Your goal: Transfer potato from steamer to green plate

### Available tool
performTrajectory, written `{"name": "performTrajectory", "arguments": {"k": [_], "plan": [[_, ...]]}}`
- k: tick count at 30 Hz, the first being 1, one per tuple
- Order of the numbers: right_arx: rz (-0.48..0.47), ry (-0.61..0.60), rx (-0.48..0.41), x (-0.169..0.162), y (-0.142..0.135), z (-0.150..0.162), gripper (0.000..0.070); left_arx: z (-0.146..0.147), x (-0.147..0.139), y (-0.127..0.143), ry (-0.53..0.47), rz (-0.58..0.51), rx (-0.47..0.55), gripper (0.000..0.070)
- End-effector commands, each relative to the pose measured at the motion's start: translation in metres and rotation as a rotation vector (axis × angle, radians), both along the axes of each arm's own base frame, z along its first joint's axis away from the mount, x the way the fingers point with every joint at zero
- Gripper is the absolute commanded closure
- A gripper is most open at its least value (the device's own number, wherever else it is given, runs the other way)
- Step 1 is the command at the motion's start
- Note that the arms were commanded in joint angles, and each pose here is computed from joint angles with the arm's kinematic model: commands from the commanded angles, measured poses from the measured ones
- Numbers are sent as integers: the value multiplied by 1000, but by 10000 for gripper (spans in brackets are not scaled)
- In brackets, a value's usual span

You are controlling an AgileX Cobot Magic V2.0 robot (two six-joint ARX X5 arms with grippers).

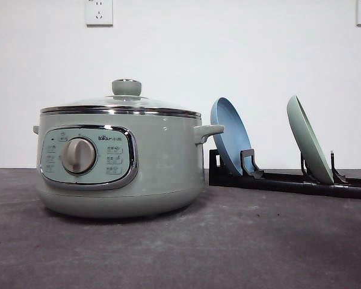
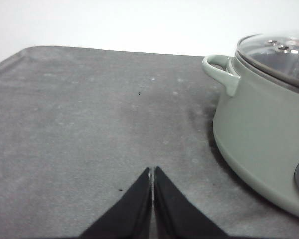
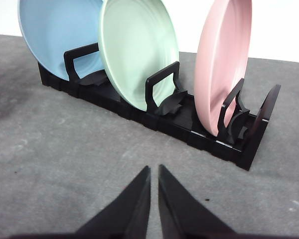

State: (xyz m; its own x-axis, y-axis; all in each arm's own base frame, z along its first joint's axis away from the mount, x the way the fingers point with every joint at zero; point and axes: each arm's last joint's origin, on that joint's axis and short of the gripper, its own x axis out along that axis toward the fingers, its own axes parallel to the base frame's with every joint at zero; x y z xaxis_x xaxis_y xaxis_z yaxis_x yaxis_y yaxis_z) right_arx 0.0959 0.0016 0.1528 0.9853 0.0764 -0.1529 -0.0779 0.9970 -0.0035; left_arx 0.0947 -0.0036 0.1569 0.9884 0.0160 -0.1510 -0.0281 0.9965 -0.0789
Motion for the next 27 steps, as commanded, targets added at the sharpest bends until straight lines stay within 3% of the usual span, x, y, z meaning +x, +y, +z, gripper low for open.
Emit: {"name": "performTrajectory", "arguments": {"k": [1,8,15,20,27], "plan": [[9,3,72,0,1,-1,683,-7,1,0,24,10,-63,700],[38,6,239,-1,2,5,693,2,-1,-2,2,-61,-105,700],[30,-92,341,-10,2,45,695,37,-5,-2,-87,-55,-223,699],[21,-162,364,-18,1,89,695,82,-4,-2,-203,-40,-232,699],[41,-143,367,-19,2,153,695,166,14,-4,-192,-87,-169,699]]}}
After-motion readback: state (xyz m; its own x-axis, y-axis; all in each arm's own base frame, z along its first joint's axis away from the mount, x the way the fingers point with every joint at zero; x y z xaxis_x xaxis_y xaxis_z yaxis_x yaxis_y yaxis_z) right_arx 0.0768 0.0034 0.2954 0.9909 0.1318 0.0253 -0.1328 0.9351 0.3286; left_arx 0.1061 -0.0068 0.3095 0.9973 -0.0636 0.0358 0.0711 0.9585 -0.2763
